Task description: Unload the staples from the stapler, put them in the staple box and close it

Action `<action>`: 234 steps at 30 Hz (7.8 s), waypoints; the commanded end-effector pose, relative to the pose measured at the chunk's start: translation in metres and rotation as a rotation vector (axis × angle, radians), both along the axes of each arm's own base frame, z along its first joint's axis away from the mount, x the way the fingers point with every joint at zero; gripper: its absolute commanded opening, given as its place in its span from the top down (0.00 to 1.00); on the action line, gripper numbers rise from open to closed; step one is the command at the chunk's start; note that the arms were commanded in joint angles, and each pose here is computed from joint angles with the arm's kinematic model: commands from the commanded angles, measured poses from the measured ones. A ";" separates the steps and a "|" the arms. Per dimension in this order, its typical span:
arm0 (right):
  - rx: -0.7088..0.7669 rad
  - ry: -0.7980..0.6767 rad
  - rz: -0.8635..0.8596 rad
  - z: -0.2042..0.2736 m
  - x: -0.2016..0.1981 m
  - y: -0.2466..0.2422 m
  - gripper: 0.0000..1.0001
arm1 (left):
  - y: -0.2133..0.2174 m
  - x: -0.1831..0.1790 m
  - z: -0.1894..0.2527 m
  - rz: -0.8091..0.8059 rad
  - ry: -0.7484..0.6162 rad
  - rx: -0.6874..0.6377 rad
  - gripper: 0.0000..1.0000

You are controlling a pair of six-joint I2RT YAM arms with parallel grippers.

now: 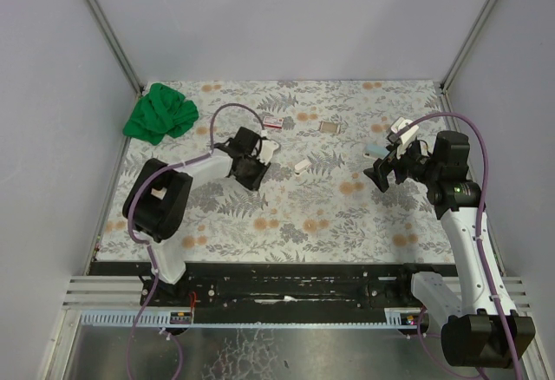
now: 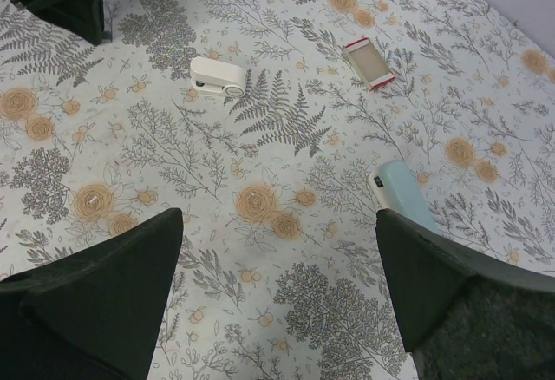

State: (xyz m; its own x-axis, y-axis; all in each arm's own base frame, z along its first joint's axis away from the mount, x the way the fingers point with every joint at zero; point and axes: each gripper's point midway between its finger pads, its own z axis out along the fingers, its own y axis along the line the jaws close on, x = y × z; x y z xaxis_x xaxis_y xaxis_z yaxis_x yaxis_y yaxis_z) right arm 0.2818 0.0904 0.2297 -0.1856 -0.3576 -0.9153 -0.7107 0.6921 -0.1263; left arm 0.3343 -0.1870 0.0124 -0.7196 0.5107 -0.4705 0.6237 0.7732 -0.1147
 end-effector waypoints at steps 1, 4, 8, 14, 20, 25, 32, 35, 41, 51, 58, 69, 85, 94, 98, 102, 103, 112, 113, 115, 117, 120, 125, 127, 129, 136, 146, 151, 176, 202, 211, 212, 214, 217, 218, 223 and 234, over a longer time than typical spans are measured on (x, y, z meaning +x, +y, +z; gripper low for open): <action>0.010 -0.036 0.048 0.006 -0.001 0.007 0.01 | -0.027 -0.040 -0.009 -0.127 0.102 0.015 0.80; 0.007 -0.033 0.057 0.003 -0.002 0.007 0.01 | -0.049 -0.051 -0.006 -0.200 0.101 0.019 0.79; 0.003 -0.028 0.064 0.000 -0.002 0.008 0.01 | -0.072 -0.067 -0.006 -0.277 0.117 0.017 0.78; -0.006 -0.018 0.064 -0.005 0.000 0.007 0.01 | -0.085 -0.069 0.002 -0.301 0.121 -0.016 0.56; -0.004 -0.007 0.072 -0.006 0.001 0.008 0.01 | -0.089 -0.060 0.026 -0.307 0.054 -0.051 0.23; -0.013 0.000 0.081 -0.008 0.008 0.007 0.01 | -0.081 -0.036 0.067 -0.264 -0.013 -0.123 0.04; -0.206 0.007 0.111 -0.020 0.043 -0.013 0.01 | -0.047 0.001 0.106 -0.179 -0.083 -0.214 0.00; -0.312 0.116 0.146 -0.035 0.060 -0.027 0.01 | -0.034 0.005 0.112 -0.167 -0.086 -0.242 0.00; -0.420 0.306 0.223 -0.062 0.101 -0.043 0.01 | -0.013 0.001 0.133 -0.172 -0.106 -0.318 0.00; -0.583 0.425 0.162 -0.085 0.173 -0.071 0.02 | -0.007 -0.019 0.135 -0.236 -0.127 -0.340 0.00; -0.698 0.515 0.239 -0.112 0.165 -0.071 0.04 | -0.009 -0.019 0.144 -0.280 -0.148 -0.342 0.00; -0.672 0.500 0.311 -0.138 0.177 -0.054 0.07 | 0.002 0.020 0.141 -0.192 -0.208 -0.240 0.00; -0.678 0.550 0.358 -0.182 0.184 -0.034 0.33 | -0.021 0.036 0.131 -0.189 -0.140 -0.330 0.00; -0.649 0.500 0.387 -0.161 0.176 -0.027 0.66 | -0.039 0.039 0.118 -0.217 -0.103 -0.333 0.00; -0.612 0.468 0.395 -0.147 0.169 -0.020 0.74 | -0.052 0.040 0.120 -0.235 -0.097 -0.343 0.00; -0.525 0.408 0.408 -0.123 0.159 -0.004 0.85 | -0.067 0.043 0.126 -0.246 -0.097 -0.361 0.00; -0.497 0.388 0.416 -0.117 0.155 0.000 0.86 | -0.072 0.043 0.129 -0.251 -0.096 -0.372 0.00; -0.199 0.203 0.541 -0.071 0.095 0.056 0.97 | -0.113 0.054 0.152 -0.163 -0.046 -0.527 0.00; -0.182 0.179 0.549 -0.067 0.088 0.061 0.97 | -0.118 0.055 0.153 -0.143 -0.025 -0.546 0.00; -0.157 0.131 0.554 -0.063 0.075 0.067 0.98 | -0.128 0.054 0.155 -0.115 0.029 -0.582 0.00; -0.153 0.056 0.555 -0.053 0.069 0.073 1.00 | -0.139 0.054 0.155 -0.094 0.081 -0.619 0.00; -0.152 -0.029 0.549 -0.041 0.061 0.079 1.00 | -0.157 0.050 0.156 -0.082 0.155 -0.661 0.00; -0.157 -0.087 0.559 -0.036 0.049 0.086 1.00 | -0.183 0.039 0.150 -0.083 0.242 -0.684 0.00; -0.163 -0.107 0.564 -0.036 0.045 0.088 1.00 | -0.191 0.035 0.148 -0.082 0.269 -0.697 0.00; -0.174 -0.115 0.566 -0.039 0.041 0.090 1.00 | -0.198 0.031 0.148 -0.094 0.292 -0.715 0.00; -0.211 -0.119 0.565 -0.049 0.036 0.092 1.00 | -0.209 0.017 0.154 -0.148 0.353 -0.788 0.01; -0.193 -0.129 0.581 -0.045 0.032 0.099 1.00 | -0.214 0.010 0.141 -0.148 0.393 -0.793 0.21; -0.183 -0.159 0.586 -0.034 0.026 0.099 1.00 | -0.213 0.012 0.137 -0.139 0.391 -0.783 0.49; -0.202 -0.172 0.546 -0.022 0.020 0.092 1.00 | -0.191 0.028 0.153 -0.098 0.388 -0.850 0.61; -0.144 -0.164 0.534 -0.018 0.020 0.098 1.00 | -0.214 0.008 0.153 -0.140 0.431 -0.847 0.11; -0.116 -0.174 0.549 -0.015 0.015 0.101 1.00 | -0.219 0.005 0.151 -0.149 0.458 -0.867 0.29; -0.113 -0.177 0.551 -0.013 0.014 0.101 1.00 | -0.219 0.005 0.151 -0.149 0.461 -0.869 0.32; -0.112 -0.184 0.553 -0.012 0.012 0.102 1.00 | -0.219 0.005 0.151 -0.150 0.467 -0.874 0.35; -0.108 -0.194 0.544 -0.011 0.014 0.101 1.00 | -0.220 0.004 0.151 -0.151 0.481 -0.883 0.37; -0.107 -0.194 0.538 -0.010 0.015 0.101 1.00 | -0.220 0.003 0.152 -0.151 0.486 -0.887 0.37; -0.112 -0.199 0.509 -0.010 0.023 0.100 1.00 | -0.220 0.000 0.152 -0.154 0.497 -0.898 0.30; -0.120 -0.203 0.492 -0.013 0.026 0.098 1.00 | -0.220 -0.001 0.149 -0.154 0.515 -0.903 0.59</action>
